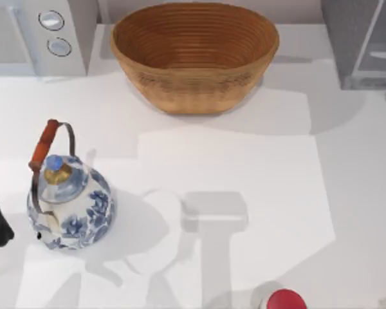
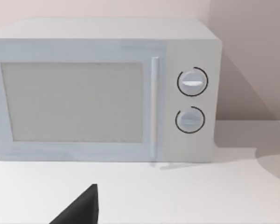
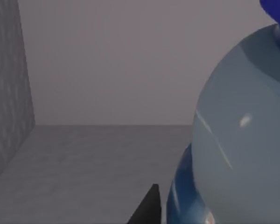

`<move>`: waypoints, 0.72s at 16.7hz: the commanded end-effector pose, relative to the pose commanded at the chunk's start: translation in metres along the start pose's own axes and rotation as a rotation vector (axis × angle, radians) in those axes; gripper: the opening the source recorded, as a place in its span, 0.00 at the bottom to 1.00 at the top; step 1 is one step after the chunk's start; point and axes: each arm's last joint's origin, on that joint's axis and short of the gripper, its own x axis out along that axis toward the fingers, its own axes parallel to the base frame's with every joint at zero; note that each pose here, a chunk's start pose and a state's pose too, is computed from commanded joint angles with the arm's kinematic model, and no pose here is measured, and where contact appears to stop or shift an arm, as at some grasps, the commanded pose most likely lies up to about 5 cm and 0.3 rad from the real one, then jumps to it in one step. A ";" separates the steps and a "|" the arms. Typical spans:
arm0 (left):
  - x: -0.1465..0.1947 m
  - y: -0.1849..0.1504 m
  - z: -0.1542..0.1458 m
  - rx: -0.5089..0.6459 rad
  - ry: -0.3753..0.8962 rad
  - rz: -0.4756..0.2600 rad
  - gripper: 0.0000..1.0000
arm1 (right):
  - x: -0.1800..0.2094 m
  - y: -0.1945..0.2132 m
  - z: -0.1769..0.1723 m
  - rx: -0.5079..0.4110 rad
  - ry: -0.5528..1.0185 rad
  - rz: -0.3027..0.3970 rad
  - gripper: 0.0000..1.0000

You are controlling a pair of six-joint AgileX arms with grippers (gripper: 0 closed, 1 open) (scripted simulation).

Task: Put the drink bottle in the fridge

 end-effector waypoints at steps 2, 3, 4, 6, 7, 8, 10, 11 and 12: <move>0.000 0.000 0.000 0.000 0.000 0.000 1.00 | -0.001 0.002 -0.002 0.003 0.008 0.004 0.01; 0.000 0.000 0.000 0.000 0.000 0.000 1.00 | 0.000 0.002 -0.002 0.004 0.008 0.004 0.01; 0.000 0.000 0.000 0.000 0.000 0.000 1.00 | 0.002 0.001 -0.003 0.005 0.009 0.001 0.01; 0.000 0.000 0.000 0.000 0.000 0.000 1.00 | 0.014 0.000 -0.004 0.005 0.008 -0.001 0.01; 0.000 0.000 0.000 0.000 0.000 0.000 1.00 | 0.022 -0.001 -0.002 0.004 0.003 0.000 0.01; 0.000 0.000 0.000 0.000 0.000 0.000 1.00 | 0.030 -0.001 -0.001 0.002 -0.003 0.001 0.01; 0.000 0.000 0.000 0.000 0.000 0.000 1.00 | 0.043 -0.001 0.001 0.000 -0.007 0.003 0.01; 0.000 0.000 0.000 0.000 0.000 0.000 1.00 | 0.048 -0.001 0.001 0.001 -0.007 0.004 0.01; 0.000 0.000 0.000 0.000 0.000 0.000 1.00 | 0.054 0.000 0.001 0.002 -0.007 0.007 0.01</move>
